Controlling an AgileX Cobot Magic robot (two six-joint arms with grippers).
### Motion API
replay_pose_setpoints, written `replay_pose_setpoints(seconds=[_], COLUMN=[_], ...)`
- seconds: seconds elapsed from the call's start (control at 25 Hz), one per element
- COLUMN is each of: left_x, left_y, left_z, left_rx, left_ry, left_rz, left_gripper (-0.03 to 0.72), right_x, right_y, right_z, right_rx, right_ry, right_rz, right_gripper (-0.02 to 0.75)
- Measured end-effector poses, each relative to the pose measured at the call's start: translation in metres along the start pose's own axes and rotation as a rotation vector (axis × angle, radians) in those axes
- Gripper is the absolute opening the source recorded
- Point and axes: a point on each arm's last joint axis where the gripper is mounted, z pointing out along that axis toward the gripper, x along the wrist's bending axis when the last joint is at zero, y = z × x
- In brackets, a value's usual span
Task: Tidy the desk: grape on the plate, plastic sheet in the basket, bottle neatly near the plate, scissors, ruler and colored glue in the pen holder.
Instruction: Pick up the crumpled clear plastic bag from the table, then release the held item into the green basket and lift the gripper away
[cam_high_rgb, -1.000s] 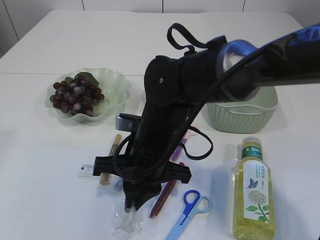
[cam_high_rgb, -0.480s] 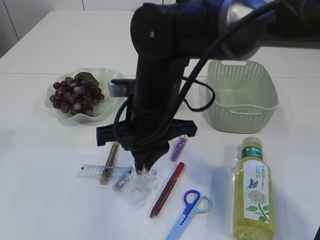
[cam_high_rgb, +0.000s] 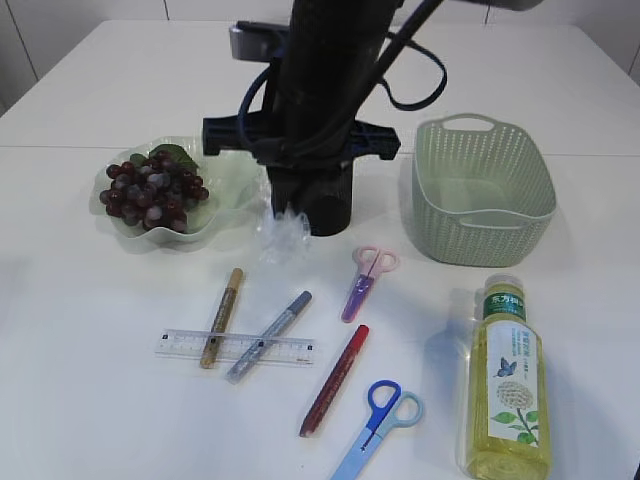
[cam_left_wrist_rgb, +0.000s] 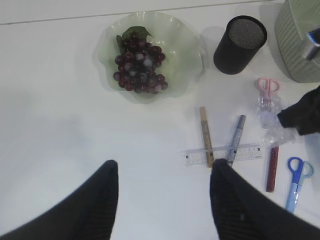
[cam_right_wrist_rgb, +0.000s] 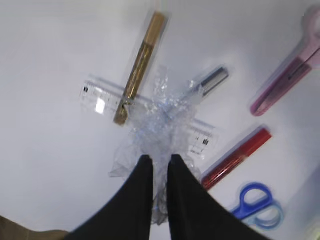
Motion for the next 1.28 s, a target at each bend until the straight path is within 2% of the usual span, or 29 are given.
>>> replay_pose_setpoints(seconds=[0.2,0.44,0.6,0.88,1.08,1.28], left_x=[0.000,0.001,0.001,0.001,0.001,0.001], left_y=[0.000,0.000,0.000,0.000,0.000,0.000], left_z=[0.000,0.000,0.000,0.000,0.000,0.000], left_rx=[0.000,-0.001,-0.001,-0.001,-0.001,-0.001], left_ry=[0.002,0.014,0.014,0.014,0.016,0.016], left_rz=[-0.001,0.002,0.003,0.003,0.003,0.003], left_gripper=[0.426,0.426,0.426,0.425,0.424,0.424], right_x=[-0.024,-0.078,-0.115,-0.159,-0.183,-0.193], right_y=[0.021,0.047,0.059,0.064,0.065,0.068], right_z=[-0.020,-0.048,-0.069,-0.081,-0.086,-0.078], right_rx=[-0.089,-0.190,-0.263,-0.304,-0.306,-0.285], right_ry=[-0.045,-0.098,-0.182,-0.342,-0.363,-0.358], right_rz=[0.031,0.123,0.161,0.190,0.238,0.258], right_gripper=[0.091,0.090,0.091,0.090,0.090,0.090])
